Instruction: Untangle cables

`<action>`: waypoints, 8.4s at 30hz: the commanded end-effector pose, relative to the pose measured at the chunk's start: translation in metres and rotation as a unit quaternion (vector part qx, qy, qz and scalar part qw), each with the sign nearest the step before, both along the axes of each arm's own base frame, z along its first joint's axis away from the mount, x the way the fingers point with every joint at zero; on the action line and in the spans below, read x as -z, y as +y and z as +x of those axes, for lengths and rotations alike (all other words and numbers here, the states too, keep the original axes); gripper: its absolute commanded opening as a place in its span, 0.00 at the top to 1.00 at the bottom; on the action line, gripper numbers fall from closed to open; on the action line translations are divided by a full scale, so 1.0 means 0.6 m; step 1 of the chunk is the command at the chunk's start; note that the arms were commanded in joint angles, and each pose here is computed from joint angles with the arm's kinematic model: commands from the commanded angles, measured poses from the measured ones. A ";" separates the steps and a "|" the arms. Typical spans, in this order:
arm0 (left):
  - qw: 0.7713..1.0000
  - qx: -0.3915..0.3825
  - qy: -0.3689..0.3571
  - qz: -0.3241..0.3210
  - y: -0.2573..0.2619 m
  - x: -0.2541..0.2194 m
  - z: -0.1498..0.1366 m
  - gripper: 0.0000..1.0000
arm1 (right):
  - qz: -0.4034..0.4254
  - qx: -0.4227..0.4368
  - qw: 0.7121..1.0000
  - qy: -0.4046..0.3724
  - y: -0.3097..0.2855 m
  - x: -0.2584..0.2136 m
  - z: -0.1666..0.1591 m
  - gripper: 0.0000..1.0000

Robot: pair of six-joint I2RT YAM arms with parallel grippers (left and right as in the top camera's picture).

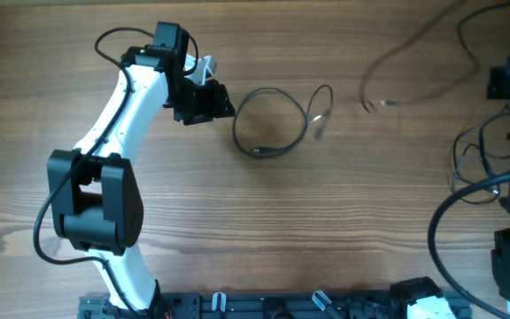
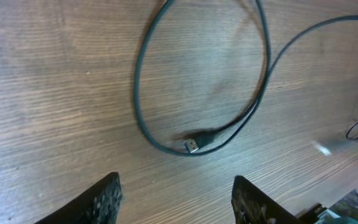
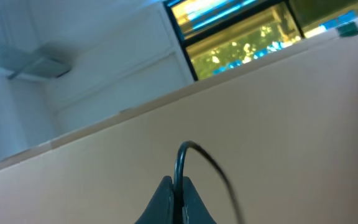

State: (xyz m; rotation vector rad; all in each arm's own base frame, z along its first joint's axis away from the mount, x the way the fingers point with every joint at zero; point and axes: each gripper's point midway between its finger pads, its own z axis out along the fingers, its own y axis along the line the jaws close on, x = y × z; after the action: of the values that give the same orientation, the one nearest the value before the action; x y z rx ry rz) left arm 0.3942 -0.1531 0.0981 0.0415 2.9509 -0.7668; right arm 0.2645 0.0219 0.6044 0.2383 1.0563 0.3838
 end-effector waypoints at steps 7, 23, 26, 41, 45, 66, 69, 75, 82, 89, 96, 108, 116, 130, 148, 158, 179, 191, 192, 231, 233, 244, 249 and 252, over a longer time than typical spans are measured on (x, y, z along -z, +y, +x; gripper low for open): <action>0.998 0.047 -0.036 -0.009 -0.076 -0.008 -0.003 0.33 | -0.026 -0.121 0.977 0.172 0.087 0.148 0.123 0.96; 0.998 0.060 -0.007 0.023 -0.079 0.004 -0.036 0.37 | 0.042 0.291 0.908 0.297 -0.358 0.299 0.191 0.96; 0.998 0.060 -0.005 0.023 -0.079 0.005 -0.037 0.38 | 0.099 0.314 0.882 0.337 -0.432 0.356 0.166 0.96; 0.998 0.061 0.000 0.024 -0.078 0.005 -0.041 0.40 | 0.185 0.030 0.658 0.729 -0.331 0.831 0.157 0.63; 0.998 0.061 -0.001 0.024 -0.079 0.005 -0.040 0.39 | 0.183 0.028 0.665 0.724 -0.332 0.828 0.163 0.00; 0.998 0.061 -0.003 0.024 -0.079 0.005 -0.039 0.36 | 0.112 -0.334 0.730 0.586 -0.144 0.594 0.187 0.03; 0.998 0.061 -0.003 0.024 -0.079 0.005 -0.039 0.36 | 0.089 -0.303 0.750 0.582 -0.164 0.574 0.205 0.03; 0.998 0.061 -0.004 0.023 -0.079 0.005 -0.038 0.36 | 0.124 0.024 0.586 0.800 -0.311 0.736 0.091 0.00; 0.998 0.061 -0.005 0.023 -0.079 0.005 -0.038 0.36 | 0.196 0.021 0.487 0.851 -0.256 0.927 -0.007 0.00; 0.998 0.061 -0.004 0.023 -0.079 0.005 -0.038 0.36 | 0.202 0.009 0.484 0.851 -0.246 0.932 -0.011 0.00; 0.998 0.058 -0.008 0.032 -0.075 0.007 -0.035 0.36 | 0.082 -0.181 0.708 0.678 -0.157 0.698 0.157 0.02; 0.941 -0.245 0.071 0.224 0.150 0.037 -0.018 0.18 | -0.137 -0.325 0.592 0.725 0.205 0.837 0.151 0.03; 0.931 -0.272 0.091 0.227 0.198 0.038 -0.023 0.14 | -0.026 -0.282 0.508 0.814 0.310 0.998 0.132 0.17; 0.930 -0.271 0.094 0.228 0.198 0.038 -0.027 0.14 | 0.028 -0.219 0.546 0.808 0.320 1.018 0.174 0.96; 0.932 -0.270 0.098 0.220 0.193 0.038 -0.028 0.15 | -0.121 -0.221 0.627 0.737 0.278 0.925 0.211 0.61; 0.932 -0.270 0.099 0.220 0.193 0.038 -0.028 0.15 | -0.104 -0.213 0.611 0.756 0.286 1.017 0.227 0.57; 0.932 -0.269 0.100 0.221 0.193 0.038 -0.029 0.15 | -0.125 -0.376 0.750 0.530 0.316 0.636 0.234 0.96; 0.932 -0.270 0.098 0.220 0.193 0.038 -0.028 0.14 | -0.141 -0.304 0.891 0.306 0.258 0.338 0.183 0.96; 0.932 -0.270 0.098 0.220 0.193 0.038 -0.028 0.14 | -0.135 -0.246 0.905 0.319 0.229 0.345 0.201 0.96; 0.932 -0.269 0.102 0.221 0.193 0.038 -0.031 0.14 | 0.162 0.180 0.661 0.711 -0.370 0.772 0.130 0.23; 0.932 -0.269 0.102 0.221 0.193 0.038 -0.031 0.14 | 0.144 0.125 0.680 0.707 -0.346 0.769 0.150 0.09; 0.939 -0.268 0.092 0.197 0.180 0.037 -0.018 0.04 | 0.136 -0.089 0.727 0.668 -0.232 0.743 0.192 0.00; 0.983 -0.125 -0.005 0.132 0.085 0.024 0.031 0.00 | -0.015 -0.296 0.740 0.604 -0.035 0.704 0.226 0.00; 0.981 -0.041 -0.038 0.186 0.063 0.029 0.020 0.00 | -0.128 -0.245 0.699 0.659 0.028 0.753 0.224 0.00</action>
State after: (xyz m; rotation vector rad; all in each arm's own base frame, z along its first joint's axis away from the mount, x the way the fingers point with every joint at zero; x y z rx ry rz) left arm 0.4148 -0.0987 0.0818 -0.3446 2.9376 -0.2922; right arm 0.3994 0.0147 0.1750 0.0967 2.5256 0.7508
